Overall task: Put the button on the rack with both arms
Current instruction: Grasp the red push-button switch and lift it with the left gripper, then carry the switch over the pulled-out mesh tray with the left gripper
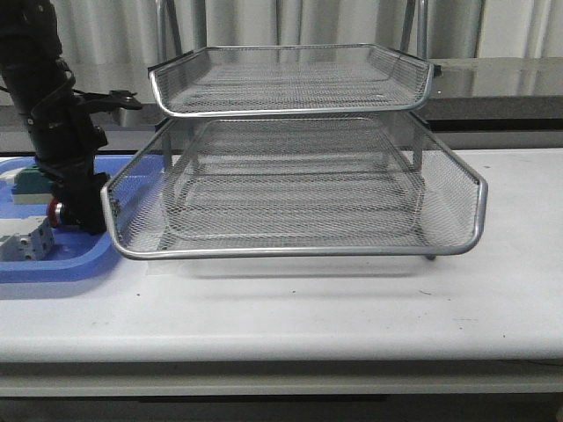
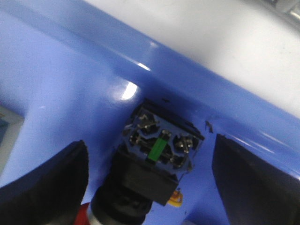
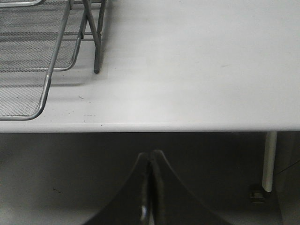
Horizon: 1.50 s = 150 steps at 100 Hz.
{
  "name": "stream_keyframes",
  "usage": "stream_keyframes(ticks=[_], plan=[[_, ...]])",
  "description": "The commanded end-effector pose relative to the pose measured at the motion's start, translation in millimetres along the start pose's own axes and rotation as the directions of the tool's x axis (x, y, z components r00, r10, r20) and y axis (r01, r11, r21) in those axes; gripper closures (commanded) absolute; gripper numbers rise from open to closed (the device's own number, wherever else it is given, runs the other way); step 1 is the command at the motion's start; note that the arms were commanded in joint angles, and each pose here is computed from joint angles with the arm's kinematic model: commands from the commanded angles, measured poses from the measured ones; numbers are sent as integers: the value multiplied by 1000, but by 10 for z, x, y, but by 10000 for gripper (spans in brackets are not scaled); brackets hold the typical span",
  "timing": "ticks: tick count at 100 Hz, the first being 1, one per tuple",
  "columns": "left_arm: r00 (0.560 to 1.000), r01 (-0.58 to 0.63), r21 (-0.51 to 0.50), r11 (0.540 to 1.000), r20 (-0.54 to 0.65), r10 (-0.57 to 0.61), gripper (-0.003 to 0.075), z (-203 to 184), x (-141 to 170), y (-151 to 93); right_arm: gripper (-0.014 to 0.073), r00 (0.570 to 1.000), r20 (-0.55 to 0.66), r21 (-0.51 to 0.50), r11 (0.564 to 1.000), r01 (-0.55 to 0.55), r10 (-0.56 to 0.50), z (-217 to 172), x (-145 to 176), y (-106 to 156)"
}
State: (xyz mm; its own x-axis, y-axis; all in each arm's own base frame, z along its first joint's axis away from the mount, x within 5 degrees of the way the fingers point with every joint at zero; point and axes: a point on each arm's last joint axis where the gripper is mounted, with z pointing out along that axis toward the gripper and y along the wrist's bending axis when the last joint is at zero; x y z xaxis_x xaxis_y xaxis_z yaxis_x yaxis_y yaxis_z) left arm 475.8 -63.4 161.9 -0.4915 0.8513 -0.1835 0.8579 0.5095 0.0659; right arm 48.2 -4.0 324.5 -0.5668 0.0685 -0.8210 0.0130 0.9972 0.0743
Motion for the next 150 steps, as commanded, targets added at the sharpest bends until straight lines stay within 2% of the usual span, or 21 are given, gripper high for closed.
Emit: stream_keyframes(ticks=[1, 13, 42, 56, 73, 82, 97, 121, 150], plan=[[997, 6, -69, 998, 78, -1, 188, -350, -79, 36, 665, 997, 75, 3, 1000, 9, -9, -40, -111, 2], [997, 6, -69, 998, 78, -1, 223, -350, -78, 36, 665, 997, 75, 3, 1000, 9, -9, -40, -111, 2], [997, 5, -72, 997, 80, 0, 587, -380, -80, 33, 665, 997, 75, 3, 1000, 9, -9, -40, -111, 2], [997, 8, -60, 998, 76, -3, 678, -504, -99, 30, 665, 997, 75, 3, 1000, 9, -9, -40, -111, 2], [996, 50, -49, 998, 78, -47, 713, -832, -127, 37, 665, 997, 75, 3, 1000, 9, -9, -40, -111, 2], [987, 107, -91, 990, 126, -95, 712, -1083, -144, 55, 665, 997, 75, 3, 1000, 9, -9, -40, -111, 2], [980, 114, -158, 981, 179, -85, 712, -1503, -103, -6, 665, 997, 75, 3, 1000, 9, -9, -40, -111, 2], [963, 141, -244, 959, 260, -75, 712, -2142, -25, -231, 665, 997, 75, 3, 1000, 9, -9, -40, -111, 2], [944, 178, -237, 955, 314, -98, 712, -2585, 204, -689, 665, 997, 75, 3, 1000, 9, -9, -40, -111, 2]])
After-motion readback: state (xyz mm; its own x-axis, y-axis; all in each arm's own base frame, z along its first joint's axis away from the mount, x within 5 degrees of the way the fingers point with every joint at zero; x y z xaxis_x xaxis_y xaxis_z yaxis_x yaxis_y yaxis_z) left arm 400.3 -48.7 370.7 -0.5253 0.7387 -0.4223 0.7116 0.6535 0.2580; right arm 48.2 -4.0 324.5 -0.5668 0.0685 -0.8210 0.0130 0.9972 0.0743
